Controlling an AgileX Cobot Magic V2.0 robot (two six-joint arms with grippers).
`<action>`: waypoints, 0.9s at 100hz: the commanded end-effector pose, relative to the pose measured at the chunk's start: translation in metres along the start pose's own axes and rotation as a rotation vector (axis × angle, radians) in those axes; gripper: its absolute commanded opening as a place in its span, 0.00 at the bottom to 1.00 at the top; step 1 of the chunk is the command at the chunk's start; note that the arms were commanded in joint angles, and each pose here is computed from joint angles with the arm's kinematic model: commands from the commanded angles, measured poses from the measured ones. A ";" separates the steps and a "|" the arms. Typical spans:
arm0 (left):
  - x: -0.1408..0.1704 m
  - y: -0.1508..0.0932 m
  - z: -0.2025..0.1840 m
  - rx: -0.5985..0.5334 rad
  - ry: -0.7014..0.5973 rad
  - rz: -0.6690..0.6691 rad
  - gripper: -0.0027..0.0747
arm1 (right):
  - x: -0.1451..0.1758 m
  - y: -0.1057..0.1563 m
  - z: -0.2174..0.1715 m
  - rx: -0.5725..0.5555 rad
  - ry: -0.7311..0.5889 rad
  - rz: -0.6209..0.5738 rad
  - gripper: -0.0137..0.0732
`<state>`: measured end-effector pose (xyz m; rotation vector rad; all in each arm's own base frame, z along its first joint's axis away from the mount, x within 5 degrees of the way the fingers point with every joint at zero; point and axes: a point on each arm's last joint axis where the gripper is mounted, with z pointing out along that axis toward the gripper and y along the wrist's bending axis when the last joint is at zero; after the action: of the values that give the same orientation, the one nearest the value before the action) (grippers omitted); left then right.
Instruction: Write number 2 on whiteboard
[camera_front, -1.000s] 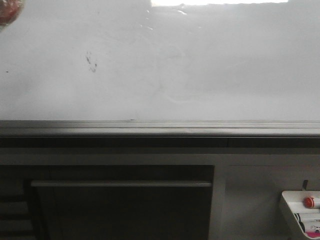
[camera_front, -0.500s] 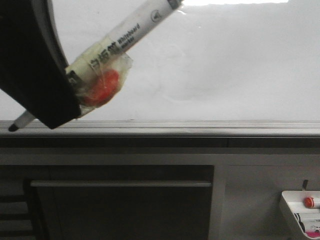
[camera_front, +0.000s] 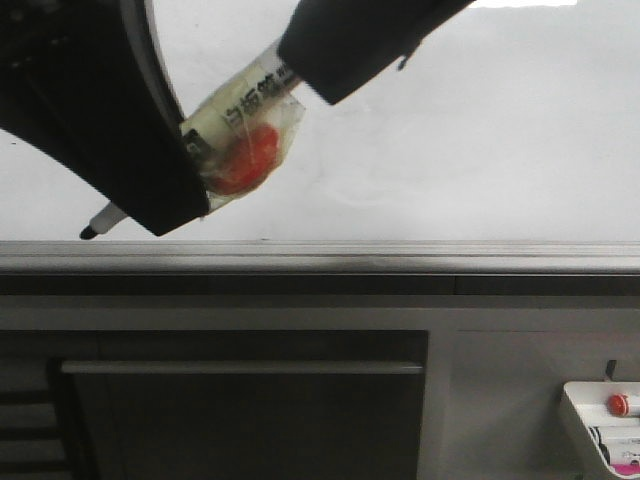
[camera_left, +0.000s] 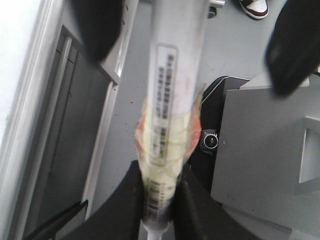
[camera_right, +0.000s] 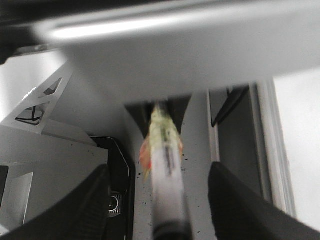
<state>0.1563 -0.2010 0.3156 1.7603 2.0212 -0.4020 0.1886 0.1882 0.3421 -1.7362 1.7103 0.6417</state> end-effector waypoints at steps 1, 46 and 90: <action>-0.011 0.000 -0.014 -0.041 -0.090 0.026 0.01 | -0.016 -0.005 -0.003 0.013 -0.075 -0.006 0.60; -0.012 0.001 -0.014 -0.055 -0.103 0.027 0.01 | -0.015 -0.009 0.005 -0.033 -0.066 0.018 0.60; -0.012 0.001 -0.014 -0.056 -0.105 0.028 0.01 | -0.014 -0.010 0.005 -0.028 -0.057 0.015 0.60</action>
<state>0.1578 -0.2021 0.3165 1.7587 1.9905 -0.3934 0.1998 0.2018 0.3310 -1.7521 1.7470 0.7152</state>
